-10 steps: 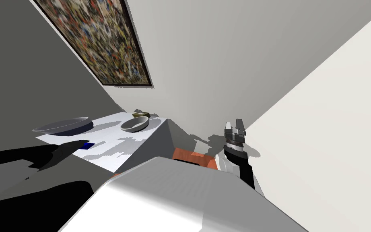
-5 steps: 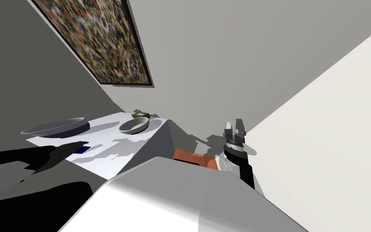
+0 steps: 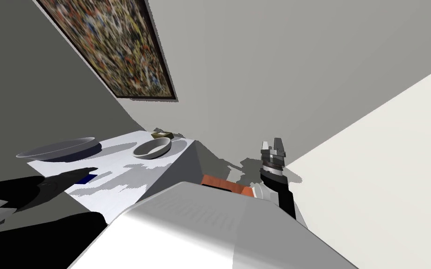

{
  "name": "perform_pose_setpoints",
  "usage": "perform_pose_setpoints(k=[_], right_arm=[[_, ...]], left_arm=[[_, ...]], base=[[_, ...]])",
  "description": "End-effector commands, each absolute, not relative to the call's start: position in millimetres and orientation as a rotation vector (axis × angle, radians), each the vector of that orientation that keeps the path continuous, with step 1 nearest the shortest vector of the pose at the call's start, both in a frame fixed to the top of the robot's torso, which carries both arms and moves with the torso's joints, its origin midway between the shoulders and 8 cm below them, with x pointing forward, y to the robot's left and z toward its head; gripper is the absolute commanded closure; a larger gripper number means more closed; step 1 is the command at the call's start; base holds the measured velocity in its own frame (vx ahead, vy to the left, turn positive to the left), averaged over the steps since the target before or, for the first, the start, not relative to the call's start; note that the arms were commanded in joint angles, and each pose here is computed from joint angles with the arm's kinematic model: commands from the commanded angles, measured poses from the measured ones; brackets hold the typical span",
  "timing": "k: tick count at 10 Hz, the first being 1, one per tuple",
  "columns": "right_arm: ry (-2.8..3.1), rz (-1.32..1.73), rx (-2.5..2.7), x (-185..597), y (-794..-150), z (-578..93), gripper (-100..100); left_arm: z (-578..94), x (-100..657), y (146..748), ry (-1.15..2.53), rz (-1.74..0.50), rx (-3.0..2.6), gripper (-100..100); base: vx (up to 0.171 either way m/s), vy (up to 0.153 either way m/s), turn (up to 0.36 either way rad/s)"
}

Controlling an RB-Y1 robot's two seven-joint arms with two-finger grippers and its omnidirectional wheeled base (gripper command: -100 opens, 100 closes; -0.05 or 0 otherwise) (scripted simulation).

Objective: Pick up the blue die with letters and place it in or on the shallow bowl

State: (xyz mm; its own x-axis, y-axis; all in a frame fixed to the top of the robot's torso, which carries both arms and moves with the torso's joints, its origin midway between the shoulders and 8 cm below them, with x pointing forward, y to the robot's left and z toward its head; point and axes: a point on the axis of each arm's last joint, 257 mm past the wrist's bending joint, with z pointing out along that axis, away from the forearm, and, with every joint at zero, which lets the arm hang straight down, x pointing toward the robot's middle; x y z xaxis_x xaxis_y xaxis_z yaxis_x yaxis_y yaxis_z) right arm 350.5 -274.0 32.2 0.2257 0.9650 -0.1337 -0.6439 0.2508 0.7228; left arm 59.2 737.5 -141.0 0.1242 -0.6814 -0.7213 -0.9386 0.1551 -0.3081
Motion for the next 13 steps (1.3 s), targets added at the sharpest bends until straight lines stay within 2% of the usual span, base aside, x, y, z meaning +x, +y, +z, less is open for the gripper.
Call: perform_pose_setpoints(k=[1,8,9,13], right_arm=[[0.648,1.205,0.599,350,-274,32,0],[0.648,1.205,0.599,350,-274,32,0],[0.648,1.205,0.599,350,-274,32,0],[0.648,1.205,0.599,351,-274,32,0]], left_arm=[[-142,55,741,1.628,0.390,-1.578,-100],[-144,35,750,1.637,0.381,-1.549,-100],[-144,36,750,1.638,0.380,-1.544,100],[-144,35,750,1.637,0.380,-1.546,100]], base=[[0.071,-0.008,0.056],[0.074,-0.007,0.055],[0.006,-0.001,-0.004],[0.000,0.000,0.000]])
